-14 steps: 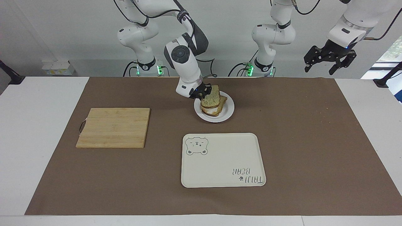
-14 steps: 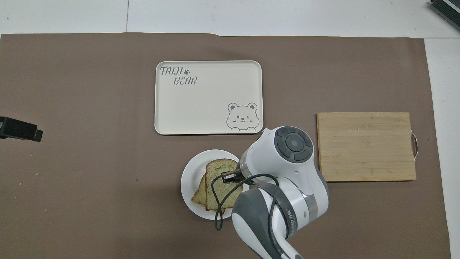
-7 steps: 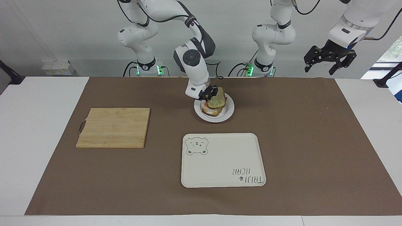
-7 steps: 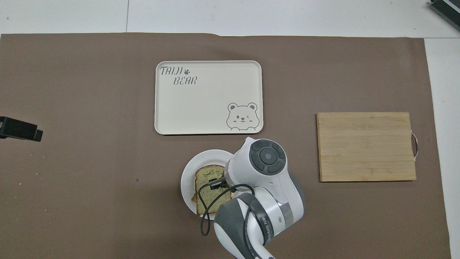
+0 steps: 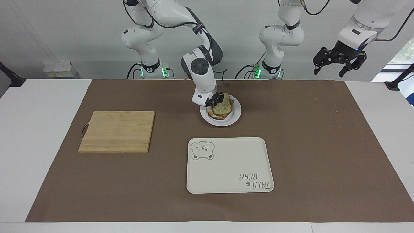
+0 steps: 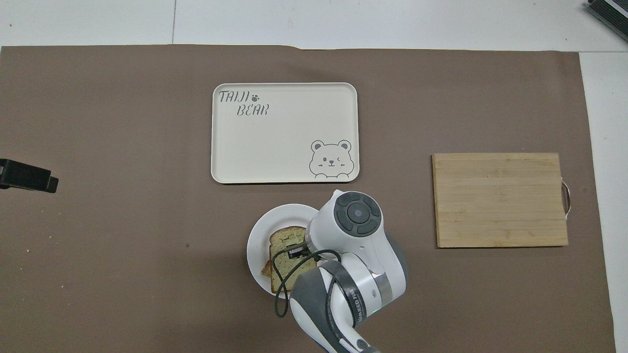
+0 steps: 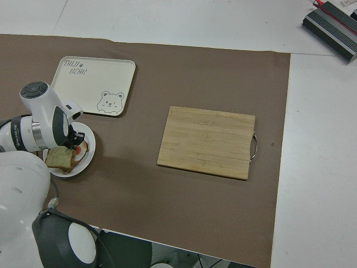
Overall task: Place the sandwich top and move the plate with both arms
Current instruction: 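Lower the bread slice onto the egg and open the right gripper, then withdraw the right gripper while the left gripper reaches toward the plate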
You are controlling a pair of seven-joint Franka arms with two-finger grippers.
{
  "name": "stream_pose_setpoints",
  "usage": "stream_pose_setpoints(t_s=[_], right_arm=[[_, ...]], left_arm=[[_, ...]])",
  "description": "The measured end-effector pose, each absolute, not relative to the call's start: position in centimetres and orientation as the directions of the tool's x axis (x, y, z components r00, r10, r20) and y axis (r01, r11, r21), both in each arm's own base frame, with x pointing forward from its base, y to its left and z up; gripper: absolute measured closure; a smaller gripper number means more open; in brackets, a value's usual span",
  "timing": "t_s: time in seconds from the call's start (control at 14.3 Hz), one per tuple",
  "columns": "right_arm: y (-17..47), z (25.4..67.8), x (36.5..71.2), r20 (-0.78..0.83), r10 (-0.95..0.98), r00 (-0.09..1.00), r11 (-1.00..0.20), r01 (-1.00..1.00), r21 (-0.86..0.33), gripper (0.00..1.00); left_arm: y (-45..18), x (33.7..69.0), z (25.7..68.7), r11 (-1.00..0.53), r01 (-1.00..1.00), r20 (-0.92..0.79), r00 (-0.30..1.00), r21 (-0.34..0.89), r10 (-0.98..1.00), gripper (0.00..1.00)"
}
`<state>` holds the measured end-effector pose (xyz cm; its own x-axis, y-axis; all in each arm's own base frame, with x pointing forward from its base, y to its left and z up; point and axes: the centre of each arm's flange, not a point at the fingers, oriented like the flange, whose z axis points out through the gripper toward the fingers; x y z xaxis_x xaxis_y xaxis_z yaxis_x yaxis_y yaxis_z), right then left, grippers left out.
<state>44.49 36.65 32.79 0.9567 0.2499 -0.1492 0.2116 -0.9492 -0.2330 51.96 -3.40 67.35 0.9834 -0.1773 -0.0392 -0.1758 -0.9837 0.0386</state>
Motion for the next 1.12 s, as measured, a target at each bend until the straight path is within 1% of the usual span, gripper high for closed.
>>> stream_pose_setpoints(t_s=[0.07,0.14,0.28,0.35,0.42,0.49,0.63,0.7,0.98,1.12], right_arm=[[36.7,32.8,44.5,-0.149,0.25,0.957,-0.949,0.211,-0.234,0.84],[36.7,32.9,44.6,-0.147,0.25,0.957,-0.949,0.211,-0.234,0.76],[36.1,33.2,45.2,-0.141,0.236,0.962,-0.951,0.199,-0.236,0.57],[35.2,33.4,46.1,-0.138,0.215,0.967,-0.955,0.179,-0.237,0.44],[33.9,33.8,47.2,-0.139,0.19,0.972,-0.959,0.153,-0.239,0.34],[32.6,34.6,48.2,-0.143,0.168,0.975,-0.962,0.13,-0.241,0.22],[29.6,37.3,50.2,-0.126,0.139,0.982,-0.967,0.108,-0.23,0.03],[27.9,38.9,51.1,-0.106,0.133,0.985,-0.971,0.108,-0.212,0.0],[22.2,44.4,53.0,-0.052,0.087,0.995,-0.982,0.077,-0.173,0.0],[19.0,46.5,54.4,-0.036,0.043,0.998,-0.986,0.036,-0.161,0.0]], left_arm=[[-3.4,52.0,67.4,-0.984,-0.176,-0.039,0.983,0.039,-0.177,0.0],[-3.4,52.0,67.4,-0.984,-0.176,-0.039,0.983,0.039,-0.177,0.0],[-3.4,52.0,67.4,-0.984,-0.176,-0.039,0.983,0.039,-0.177,0.0],[-3.4,52.0,67.4,-0.984,-0.176,-0.039,0.983,0.039,-0.177,0.0],[-3.4,52.0,67.4,-0.984,-0.176,-0.039,0.983,0.039,-0.177,0.0],[-3.4,52.0,67.4,-0.984,-0.176,-0.039,0.983,0.039,-0.177,0.0],[-3.4,51.9,67.3,-0.984,-0.176,-0.044,0.983,0.039,-0.178,0.0],[-3.6,51.8,67.2,-0.983,-0.179,-0.052,0.982,0.04,-0.181,0.0],[-4.5,51.6,67.1,-0.98,-0.192,-0.064,0.979,0.044,-0.195,0.0],[-4.7,51.5,66.8,-0.978,-0.193,-0.058,0.978,0.079,-0.198,0.0]])
